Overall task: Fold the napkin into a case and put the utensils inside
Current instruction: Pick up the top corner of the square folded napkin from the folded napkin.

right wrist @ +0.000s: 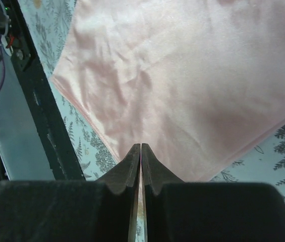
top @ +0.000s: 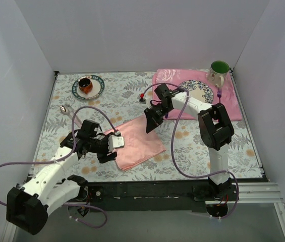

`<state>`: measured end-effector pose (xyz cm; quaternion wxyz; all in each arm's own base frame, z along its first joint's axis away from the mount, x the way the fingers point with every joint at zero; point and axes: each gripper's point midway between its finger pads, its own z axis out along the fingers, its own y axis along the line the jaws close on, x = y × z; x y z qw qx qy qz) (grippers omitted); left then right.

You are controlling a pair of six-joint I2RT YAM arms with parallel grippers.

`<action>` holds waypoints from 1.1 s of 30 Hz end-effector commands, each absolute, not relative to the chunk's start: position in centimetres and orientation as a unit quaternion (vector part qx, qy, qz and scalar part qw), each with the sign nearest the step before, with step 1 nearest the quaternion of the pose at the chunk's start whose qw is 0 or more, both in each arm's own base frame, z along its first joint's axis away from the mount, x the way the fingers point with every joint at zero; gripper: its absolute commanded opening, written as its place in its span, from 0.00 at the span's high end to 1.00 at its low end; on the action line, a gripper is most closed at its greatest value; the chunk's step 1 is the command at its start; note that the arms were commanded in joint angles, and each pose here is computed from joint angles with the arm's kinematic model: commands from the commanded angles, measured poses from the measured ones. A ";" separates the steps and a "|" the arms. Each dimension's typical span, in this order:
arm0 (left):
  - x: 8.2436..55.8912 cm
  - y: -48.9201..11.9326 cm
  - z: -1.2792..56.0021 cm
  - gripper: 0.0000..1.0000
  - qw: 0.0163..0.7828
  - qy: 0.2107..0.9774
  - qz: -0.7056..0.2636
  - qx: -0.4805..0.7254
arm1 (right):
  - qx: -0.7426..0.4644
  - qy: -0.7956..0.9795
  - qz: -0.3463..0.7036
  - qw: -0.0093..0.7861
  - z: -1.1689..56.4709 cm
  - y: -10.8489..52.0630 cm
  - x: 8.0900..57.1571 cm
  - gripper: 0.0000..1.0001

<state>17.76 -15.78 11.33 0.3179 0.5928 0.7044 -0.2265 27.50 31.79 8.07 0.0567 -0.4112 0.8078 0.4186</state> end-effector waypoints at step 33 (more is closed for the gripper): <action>12.0 -18.5 3.5 0.65 0.346 0.542 -0.199 0.739 | -0.341 0.825 0.448 0.041 7.7 32.1 26.7 0.84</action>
